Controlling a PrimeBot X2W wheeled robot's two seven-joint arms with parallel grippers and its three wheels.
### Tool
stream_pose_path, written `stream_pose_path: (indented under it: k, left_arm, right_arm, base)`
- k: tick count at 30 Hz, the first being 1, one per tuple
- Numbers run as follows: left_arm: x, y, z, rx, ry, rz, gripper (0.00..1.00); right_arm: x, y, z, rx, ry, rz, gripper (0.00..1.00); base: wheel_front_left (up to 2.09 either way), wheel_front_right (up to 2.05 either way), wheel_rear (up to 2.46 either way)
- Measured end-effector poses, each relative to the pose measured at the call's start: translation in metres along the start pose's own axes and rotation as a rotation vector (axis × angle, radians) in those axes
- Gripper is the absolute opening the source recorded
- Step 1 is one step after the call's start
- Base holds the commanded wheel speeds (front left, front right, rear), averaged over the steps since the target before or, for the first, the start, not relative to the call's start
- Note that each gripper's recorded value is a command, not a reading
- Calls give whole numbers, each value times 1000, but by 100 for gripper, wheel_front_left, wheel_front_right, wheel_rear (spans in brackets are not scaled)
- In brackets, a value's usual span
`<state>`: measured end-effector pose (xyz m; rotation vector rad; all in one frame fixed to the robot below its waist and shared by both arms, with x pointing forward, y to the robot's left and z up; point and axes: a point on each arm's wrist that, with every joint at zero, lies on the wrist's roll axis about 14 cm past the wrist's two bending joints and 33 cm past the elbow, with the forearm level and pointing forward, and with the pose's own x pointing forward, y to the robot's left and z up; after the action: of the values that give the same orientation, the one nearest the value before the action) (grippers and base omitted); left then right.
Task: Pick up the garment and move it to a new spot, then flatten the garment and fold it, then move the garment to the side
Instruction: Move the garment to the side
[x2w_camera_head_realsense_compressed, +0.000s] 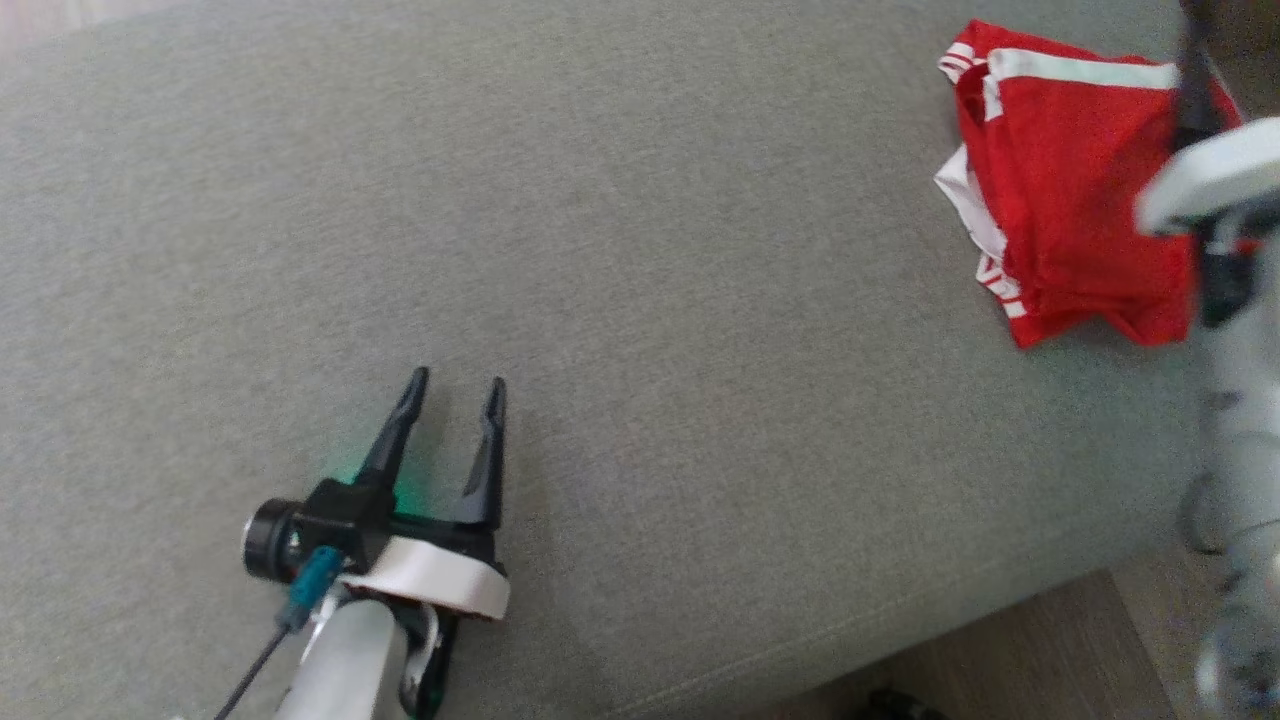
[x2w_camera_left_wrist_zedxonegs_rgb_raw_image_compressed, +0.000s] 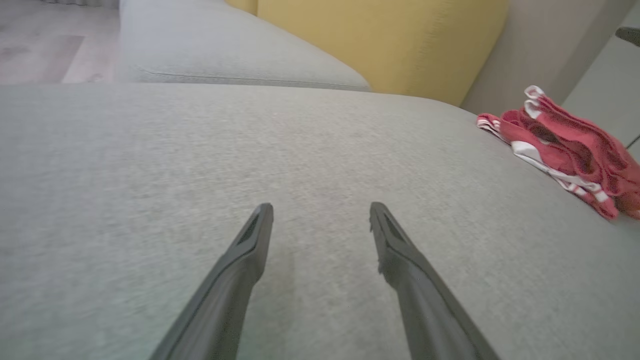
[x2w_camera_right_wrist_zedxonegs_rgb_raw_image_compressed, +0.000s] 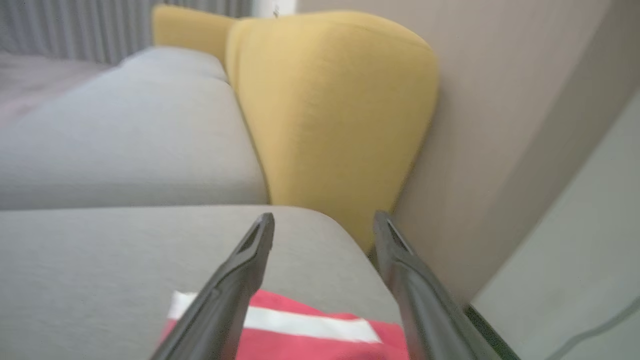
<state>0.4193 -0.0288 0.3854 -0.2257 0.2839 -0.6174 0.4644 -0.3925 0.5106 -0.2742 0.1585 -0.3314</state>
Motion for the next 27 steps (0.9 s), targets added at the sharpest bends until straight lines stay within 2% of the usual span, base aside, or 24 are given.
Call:
stream_pose_path:
  k: [5,11,15,21,27]
  left_arm:
    - [-13,28,10,-5,-26,114,100]
    - [-36,58,29,5,-75,235,100]
    - [-72,87,36,-11,-105,376,100]
    - [-111,108,42,-18,-133,494,100]
    - [-139,121,49,-1,-159,578,100]
  right_arm:
    - [-2,73,27,112,-106,110,100]
    - [-32,130,-4,208,-55,224,100]
    - [-49,164,-11,274,-43,293,100]
    - [-76,205,-32,334,28,391,100]
    - [-90,226,-25,376,24,451,100]
  base:
    - [0,0,0]
    - [0,0,0]
    - [0,0,0]
    - [0,0,0]
    - [0,0,0]
